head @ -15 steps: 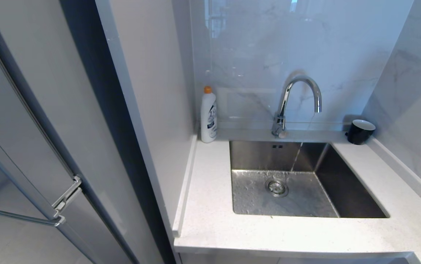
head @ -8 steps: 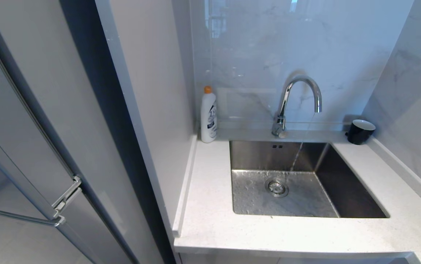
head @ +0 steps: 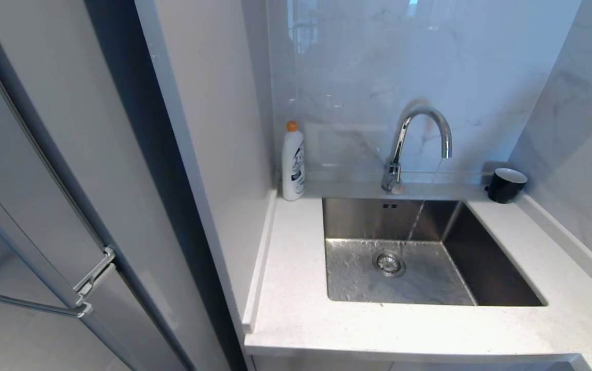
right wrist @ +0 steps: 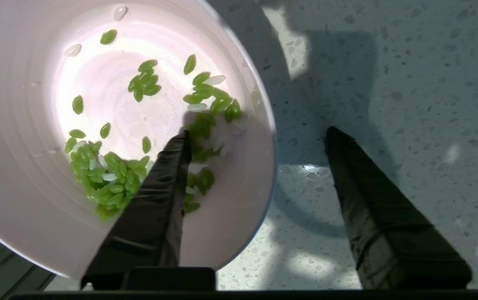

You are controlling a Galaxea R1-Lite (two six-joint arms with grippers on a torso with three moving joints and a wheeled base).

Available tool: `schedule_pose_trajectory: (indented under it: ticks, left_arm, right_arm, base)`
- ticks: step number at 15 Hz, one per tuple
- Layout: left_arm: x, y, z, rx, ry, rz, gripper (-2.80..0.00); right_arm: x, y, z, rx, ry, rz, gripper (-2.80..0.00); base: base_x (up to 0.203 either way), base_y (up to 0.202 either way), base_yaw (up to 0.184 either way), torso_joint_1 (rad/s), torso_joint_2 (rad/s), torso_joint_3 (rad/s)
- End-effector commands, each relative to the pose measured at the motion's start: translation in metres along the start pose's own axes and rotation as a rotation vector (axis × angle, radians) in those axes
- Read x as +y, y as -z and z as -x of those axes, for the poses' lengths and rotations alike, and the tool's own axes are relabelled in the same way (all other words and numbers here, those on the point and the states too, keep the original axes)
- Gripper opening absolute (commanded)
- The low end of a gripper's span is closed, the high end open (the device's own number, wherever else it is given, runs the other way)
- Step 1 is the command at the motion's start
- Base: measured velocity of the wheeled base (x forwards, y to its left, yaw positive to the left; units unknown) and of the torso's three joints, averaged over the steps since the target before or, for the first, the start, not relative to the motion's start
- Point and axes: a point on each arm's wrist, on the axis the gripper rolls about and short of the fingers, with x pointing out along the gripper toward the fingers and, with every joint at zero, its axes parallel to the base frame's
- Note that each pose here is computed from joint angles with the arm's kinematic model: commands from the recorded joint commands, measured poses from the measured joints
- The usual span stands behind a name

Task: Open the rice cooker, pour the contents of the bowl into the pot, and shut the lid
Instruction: Pick up the bowl on the table

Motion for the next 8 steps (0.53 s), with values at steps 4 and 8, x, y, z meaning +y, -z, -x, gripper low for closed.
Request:
schedule_pose_trajectory:
  ticks: [4,8]
  left_arm:
    - [0.0000,0.0004,-0.0002,0.003,0.000,0.003,-2.80]
    - [0.0000,0.0004,-0.0002,0.002,0.000,0.003,-2.80]
  right_arm:
    - [0.0004,-0.0001,-0.0006,0.001,-0.003,0.002,-2.80]
    - [0.0003,-0.0006,-0.0001,-0.002,-0.002,0.003,-2.80]
  base:
    - [0.000,0.000,0.000,0.000,0.00,0.000]
    - [0.000,0.000,0.000,0.000,0.00,0.000]
